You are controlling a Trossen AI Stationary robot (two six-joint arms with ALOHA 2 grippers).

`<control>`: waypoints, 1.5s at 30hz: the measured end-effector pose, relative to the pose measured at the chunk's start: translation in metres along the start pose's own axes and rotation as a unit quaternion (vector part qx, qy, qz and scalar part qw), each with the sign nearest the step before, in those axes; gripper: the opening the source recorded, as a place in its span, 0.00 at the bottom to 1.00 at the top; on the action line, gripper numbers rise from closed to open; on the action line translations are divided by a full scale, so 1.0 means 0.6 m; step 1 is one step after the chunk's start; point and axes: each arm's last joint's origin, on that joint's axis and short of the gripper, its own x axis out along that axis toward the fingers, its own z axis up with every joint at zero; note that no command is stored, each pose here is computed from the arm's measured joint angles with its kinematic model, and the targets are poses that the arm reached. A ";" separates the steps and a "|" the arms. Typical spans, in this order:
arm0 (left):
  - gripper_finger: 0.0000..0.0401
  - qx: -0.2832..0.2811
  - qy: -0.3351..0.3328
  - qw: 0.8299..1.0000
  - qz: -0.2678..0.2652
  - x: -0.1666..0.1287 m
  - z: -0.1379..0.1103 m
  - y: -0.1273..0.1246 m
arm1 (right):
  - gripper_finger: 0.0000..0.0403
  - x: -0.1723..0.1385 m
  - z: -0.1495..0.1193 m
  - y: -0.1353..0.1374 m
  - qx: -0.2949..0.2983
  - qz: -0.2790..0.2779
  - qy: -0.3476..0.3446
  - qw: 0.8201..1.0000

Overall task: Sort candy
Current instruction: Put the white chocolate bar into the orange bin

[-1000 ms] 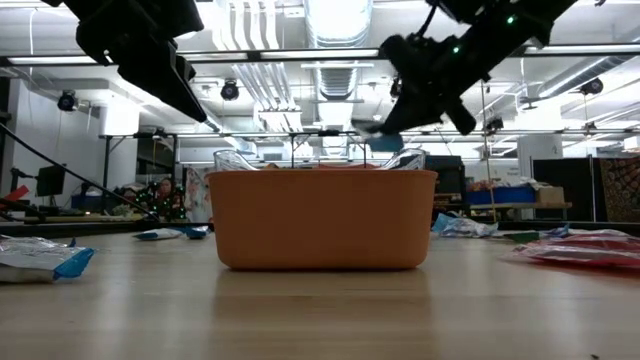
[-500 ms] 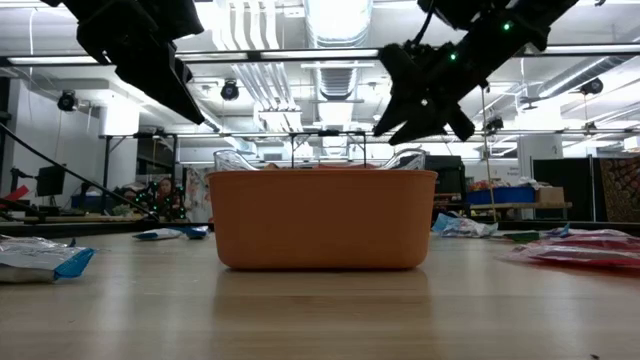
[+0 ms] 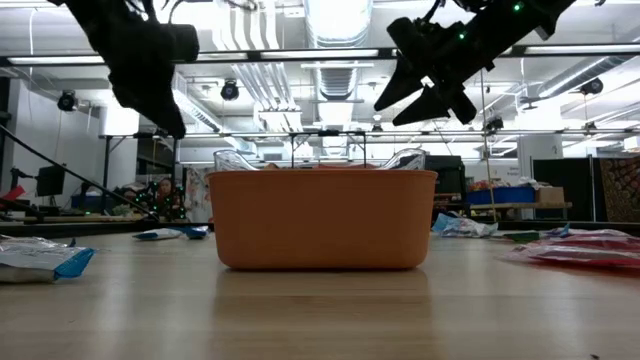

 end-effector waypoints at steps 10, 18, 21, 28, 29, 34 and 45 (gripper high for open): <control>0.06 -0.091 0.053 0.991 0.081 0.039 -0.002 0.090 | 0.55 0.008 -0.006 0.000 -0.003 -0.005 0.007 1.000; 0.03 -0.208 0.064 0.967 0.134 0.092 -0.026 0.147 | 0.55 0.008 -0.007 0.000 -0.003 -0.005 0.008 1.000; 0.07 -0.209 0.064 0.967 0.129 0.108 -0.029 0.146 | 0.55 0.008 -0.007 0.000 -0.006 -0.005 0.008 1.000; 0.26 -0.203 0.080 0.964 0.151 0.135 -0.026 0.146 | 0.55 0.008 -0.007 0.000 -0.006 -0.005 0.008 1.000; 0.30 -0.203 0.086 0.963 0.156 0.139 -0.027 0.147 | 0.55 0.008 -0.007 0.000 -0.007 -0.005 0.008 1.000; 0.44 -0.206 0.121 0.956 0.170 0.167 -0.036 0.147 | 0.55 0.008 -0.007 0.000 -0.007 -0.006 0.008 1.000; 0.51 -0.197 0.160 0.949 0.187 0.210 -0.047 0.146 | 0.55 0.008 -0.007 0.001 -0.008 -0.005 0.009 1.000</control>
